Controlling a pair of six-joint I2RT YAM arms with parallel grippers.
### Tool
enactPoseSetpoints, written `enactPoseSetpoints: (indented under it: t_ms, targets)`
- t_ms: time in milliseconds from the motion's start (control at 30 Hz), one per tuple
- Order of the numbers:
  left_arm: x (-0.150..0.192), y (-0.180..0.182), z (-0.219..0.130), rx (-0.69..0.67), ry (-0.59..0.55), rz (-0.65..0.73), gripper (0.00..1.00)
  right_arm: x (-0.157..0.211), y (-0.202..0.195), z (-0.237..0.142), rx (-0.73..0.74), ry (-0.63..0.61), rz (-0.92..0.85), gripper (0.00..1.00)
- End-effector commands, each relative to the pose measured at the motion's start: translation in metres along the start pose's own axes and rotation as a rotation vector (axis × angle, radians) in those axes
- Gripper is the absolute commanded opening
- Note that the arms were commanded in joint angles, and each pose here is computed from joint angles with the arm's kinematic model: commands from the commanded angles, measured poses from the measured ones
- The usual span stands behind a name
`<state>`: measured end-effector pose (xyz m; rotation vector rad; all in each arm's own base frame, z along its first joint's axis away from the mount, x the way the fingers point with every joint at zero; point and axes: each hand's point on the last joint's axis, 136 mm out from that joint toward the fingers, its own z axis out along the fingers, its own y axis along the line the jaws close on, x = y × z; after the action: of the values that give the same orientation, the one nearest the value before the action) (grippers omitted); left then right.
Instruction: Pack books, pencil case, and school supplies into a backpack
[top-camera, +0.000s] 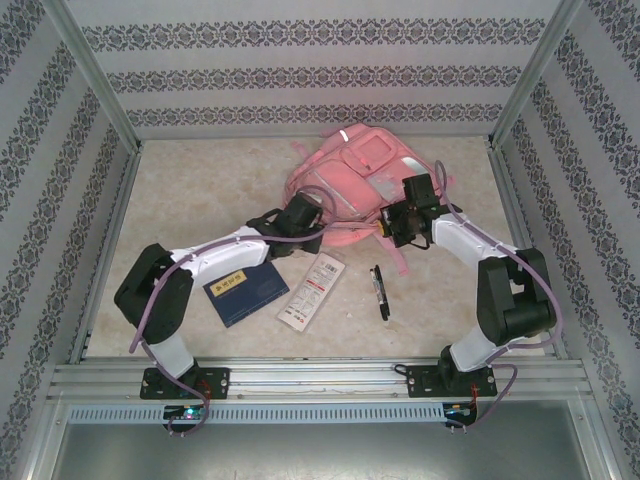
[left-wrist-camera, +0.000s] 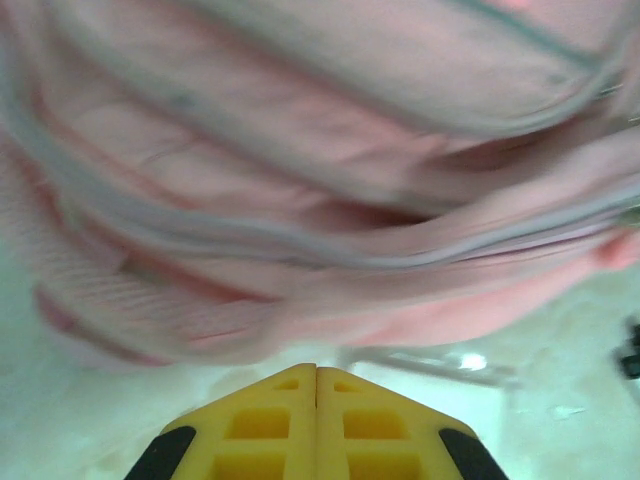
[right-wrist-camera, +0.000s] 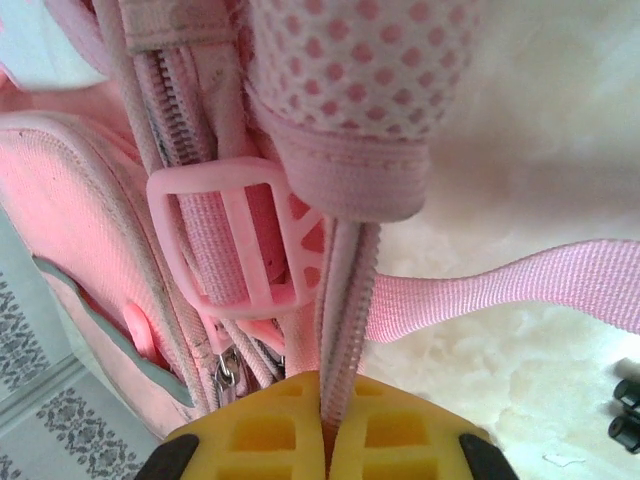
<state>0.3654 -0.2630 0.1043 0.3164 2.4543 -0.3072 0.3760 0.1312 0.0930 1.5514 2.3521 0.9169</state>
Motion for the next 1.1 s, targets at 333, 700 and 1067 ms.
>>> enactPoseSetpoints:
  t_ms: [333, 700, 1067]
  targets:
    - [0.004, -0.100, -0.011, 0.448, 0.063, -0.081, 0.47, 0.010, 0.020, -0.012, -0.085, 0.049, -0.041, 0.00]
    - [-0.007, -0.091, 0.029, 0.080, 0.046, -0.260, 0.49, 0.031, 0.037, -0.022, -0.135, 0.086, -0.067, 0.00]
    - [-0.023, -0.082, 0.028, 0.032, -0.053, -0.203, 0.25, 0.042, 0.040, -0.030, -0.154, 0.100, -0.101, 0.00]
